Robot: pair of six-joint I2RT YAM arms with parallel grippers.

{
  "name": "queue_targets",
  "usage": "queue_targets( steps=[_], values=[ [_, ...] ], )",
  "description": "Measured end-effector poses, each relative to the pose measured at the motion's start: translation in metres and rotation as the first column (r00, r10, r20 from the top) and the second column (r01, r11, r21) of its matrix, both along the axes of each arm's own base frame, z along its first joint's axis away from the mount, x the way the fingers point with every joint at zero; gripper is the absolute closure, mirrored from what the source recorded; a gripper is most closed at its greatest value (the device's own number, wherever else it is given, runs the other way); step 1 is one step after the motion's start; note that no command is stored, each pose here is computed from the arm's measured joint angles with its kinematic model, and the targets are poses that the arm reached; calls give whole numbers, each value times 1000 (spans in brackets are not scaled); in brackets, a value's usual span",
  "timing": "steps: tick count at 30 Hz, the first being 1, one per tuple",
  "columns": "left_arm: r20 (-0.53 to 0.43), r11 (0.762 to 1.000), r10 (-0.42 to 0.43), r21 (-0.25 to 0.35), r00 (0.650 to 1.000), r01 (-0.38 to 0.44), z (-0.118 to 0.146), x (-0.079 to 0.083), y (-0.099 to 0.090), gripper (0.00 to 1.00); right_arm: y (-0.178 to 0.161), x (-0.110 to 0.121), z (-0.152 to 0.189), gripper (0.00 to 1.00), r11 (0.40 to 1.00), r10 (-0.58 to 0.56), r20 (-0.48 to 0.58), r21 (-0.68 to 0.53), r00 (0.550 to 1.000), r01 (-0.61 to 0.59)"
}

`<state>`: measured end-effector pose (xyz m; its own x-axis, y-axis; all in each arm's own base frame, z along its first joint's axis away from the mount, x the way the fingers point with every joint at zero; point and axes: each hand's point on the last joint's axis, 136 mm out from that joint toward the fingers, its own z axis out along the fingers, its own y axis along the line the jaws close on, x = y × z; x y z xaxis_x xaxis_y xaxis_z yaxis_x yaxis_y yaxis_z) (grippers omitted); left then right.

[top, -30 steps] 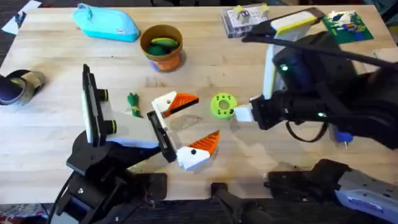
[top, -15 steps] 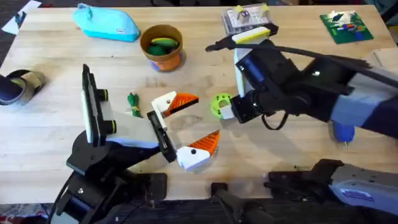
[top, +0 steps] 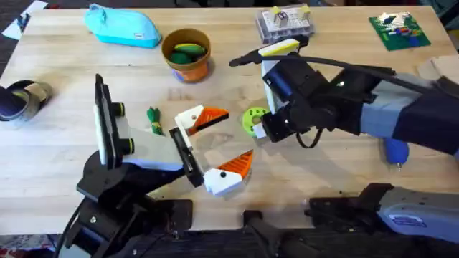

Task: Pick up the gripper from the table and insert it into the empty holder that is missing its gripper. Then pick up a screw, insert it into the mounting hole, and use the screwdriver to tighten it. Finally, clean up the table by picking up the vegetable and placing it into the bucket.

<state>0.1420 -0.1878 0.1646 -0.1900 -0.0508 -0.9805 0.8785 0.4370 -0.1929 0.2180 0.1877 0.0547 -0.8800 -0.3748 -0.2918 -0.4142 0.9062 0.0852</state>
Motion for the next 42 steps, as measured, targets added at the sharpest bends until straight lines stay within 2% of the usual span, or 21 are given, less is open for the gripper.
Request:
queue_targets(
  steps=[5, 11, 14, 29, 33, 42],
  values=[
    [0, 1000, 0, 0, 1000, 0, 0, 0, 0, 8, 0, 1, 0, 853, 1000, 5, 3, 1, 1000, -5],
    [0, 1000, 0, 0, 1000, 0, 0, 0, 0, 8, 0, 1, 0, 868, 1000, 5, 4, 1, 1000, -5],
    [0, 1000, 0, 0, 1000, 0, 0, 0, 0, 8, 1, 1, 0, 982, 1000, 8, 6, 2, 1000, -8],
    [0, 1000, 0, 0, 1000, 0, 0, 0, 0, 8, -7, 0, 4, 994, 999, 3, 4, -37, 1000, -3],
    [0, 1000, 0, 0, 1000, 0, 0, 0, 0, 8, -5, 3, 33, 994, 1000, 5, 15, -30, 1000, -4],
    [0, 1000, 0, 0, 1000, 0, 0, 0, 0, 8, 12, 15, 139, 994, 997, 27, 114, 63, 993, -35]
  ],
)
